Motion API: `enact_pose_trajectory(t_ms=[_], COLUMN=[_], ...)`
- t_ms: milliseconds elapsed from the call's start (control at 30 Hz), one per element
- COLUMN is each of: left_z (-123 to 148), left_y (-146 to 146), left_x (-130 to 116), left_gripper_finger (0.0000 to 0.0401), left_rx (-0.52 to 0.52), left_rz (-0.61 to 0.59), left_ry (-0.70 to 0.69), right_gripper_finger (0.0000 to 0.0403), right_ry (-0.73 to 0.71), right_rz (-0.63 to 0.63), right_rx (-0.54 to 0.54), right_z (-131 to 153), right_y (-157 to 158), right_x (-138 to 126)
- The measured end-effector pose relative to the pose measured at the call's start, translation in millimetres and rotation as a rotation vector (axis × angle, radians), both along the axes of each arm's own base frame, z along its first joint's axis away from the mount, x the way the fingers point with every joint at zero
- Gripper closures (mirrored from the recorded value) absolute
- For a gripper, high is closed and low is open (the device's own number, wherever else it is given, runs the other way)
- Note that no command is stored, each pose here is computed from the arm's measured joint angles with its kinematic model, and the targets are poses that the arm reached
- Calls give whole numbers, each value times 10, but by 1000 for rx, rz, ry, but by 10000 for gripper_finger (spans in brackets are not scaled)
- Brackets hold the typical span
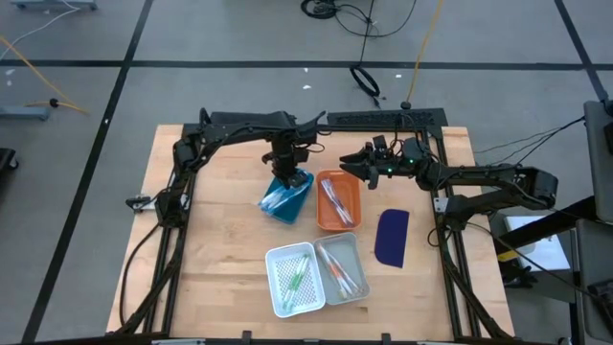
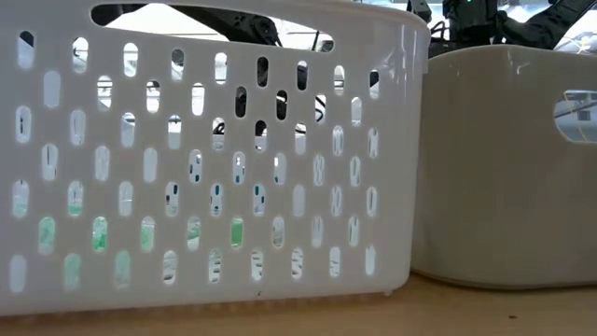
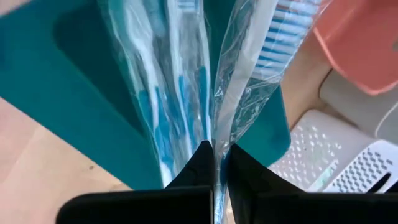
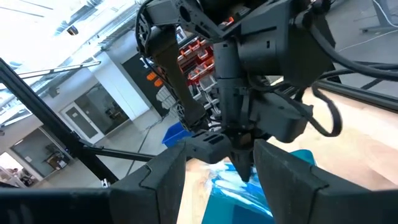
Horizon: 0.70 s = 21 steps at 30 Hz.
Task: Pick & Place Toothbrushes
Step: Put the blue toothbrush into the blue bin
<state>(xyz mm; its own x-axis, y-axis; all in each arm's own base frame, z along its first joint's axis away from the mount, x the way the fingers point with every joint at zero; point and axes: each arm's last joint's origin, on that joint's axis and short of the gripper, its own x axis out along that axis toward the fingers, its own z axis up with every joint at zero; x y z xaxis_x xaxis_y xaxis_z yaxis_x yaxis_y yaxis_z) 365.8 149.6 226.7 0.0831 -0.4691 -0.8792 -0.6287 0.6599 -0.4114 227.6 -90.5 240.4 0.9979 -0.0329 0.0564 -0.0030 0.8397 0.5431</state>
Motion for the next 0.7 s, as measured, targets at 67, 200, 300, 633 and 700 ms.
enact_pose_trajectory(t_ms=[67, 200, 300, 633, 700], left_z=[1, -38, -92, -101, -105], left_y=[-1, -61, -88, -74, -67], left_x=[-5, 17, 34, 5, 22], left_gripper_finger=[393, 390, 394, 385, 388], left_rx=[-2, -21, -36, -42, -30], left_rz=[7, -15, -25, -45, -46], left_ry=[9, 28, 49, 67, 50], right_gripper_finger=[222, 222, 222, 222, 222], right_ry=[-1, -2, -8, -15, -15], right_rz=[0, 0, 0, 0, 1], right_rx=[0, 1, -2, 3, 4], right_z=[1, 2, 8, 15, 15], right_y=[0, 0, 0, 0, 0], right_x=[0, 0, -1, -1, -1])
